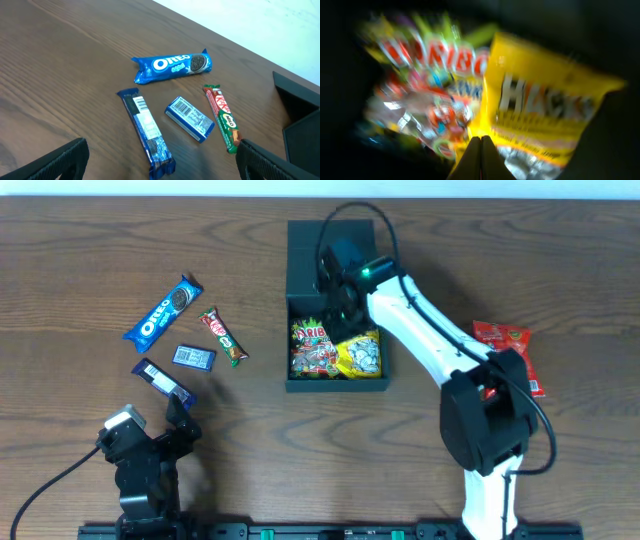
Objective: Pack container
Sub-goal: 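Press the yellow bag down into the box with the right gripper, then move right gripper to the red snack bag and grasp it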
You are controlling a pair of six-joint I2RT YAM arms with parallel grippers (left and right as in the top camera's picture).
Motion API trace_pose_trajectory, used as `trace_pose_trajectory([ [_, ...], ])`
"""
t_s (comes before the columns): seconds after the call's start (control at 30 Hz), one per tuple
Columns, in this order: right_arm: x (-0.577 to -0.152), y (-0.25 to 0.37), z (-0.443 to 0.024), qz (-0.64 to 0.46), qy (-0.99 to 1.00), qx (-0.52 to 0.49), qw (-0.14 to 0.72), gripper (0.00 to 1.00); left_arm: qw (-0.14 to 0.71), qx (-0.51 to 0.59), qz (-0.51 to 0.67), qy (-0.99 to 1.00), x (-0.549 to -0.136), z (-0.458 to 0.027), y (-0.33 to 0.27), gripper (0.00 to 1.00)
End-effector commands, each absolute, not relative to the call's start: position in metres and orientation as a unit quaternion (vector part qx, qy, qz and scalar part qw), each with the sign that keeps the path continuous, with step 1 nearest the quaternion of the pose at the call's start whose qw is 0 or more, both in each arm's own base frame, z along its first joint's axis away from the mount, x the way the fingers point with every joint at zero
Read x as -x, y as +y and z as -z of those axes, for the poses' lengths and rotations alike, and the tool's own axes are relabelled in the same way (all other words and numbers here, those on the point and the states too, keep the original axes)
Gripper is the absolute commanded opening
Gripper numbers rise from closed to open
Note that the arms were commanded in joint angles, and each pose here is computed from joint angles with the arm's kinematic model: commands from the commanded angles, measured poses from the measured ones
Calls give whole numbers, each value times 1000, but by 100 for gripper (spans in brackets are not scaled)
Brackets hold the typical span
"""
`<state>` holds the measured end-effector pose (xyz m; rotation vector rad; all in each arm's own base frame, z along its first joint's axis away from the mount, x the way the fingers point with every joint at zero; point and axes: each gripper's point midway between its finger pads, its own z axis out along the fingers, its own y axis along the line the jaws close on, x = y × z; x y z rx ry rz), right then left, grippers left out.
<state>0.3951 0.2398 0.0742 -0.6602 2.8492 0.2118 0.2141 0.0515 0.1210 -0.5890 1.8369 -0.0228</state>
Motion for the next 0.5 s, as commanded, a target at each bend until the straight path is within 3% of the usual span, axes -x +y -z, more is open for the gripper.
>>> trace_pose_trajectory([
  [0.0,-410,239,-92,-69,961,226,143,1,562,249,-4,788,-213,-112,54,95],
  [0.47,-419,230,-26,-52,970,217,97,1,562,249,-4,788,-213,-112,54,95],
])
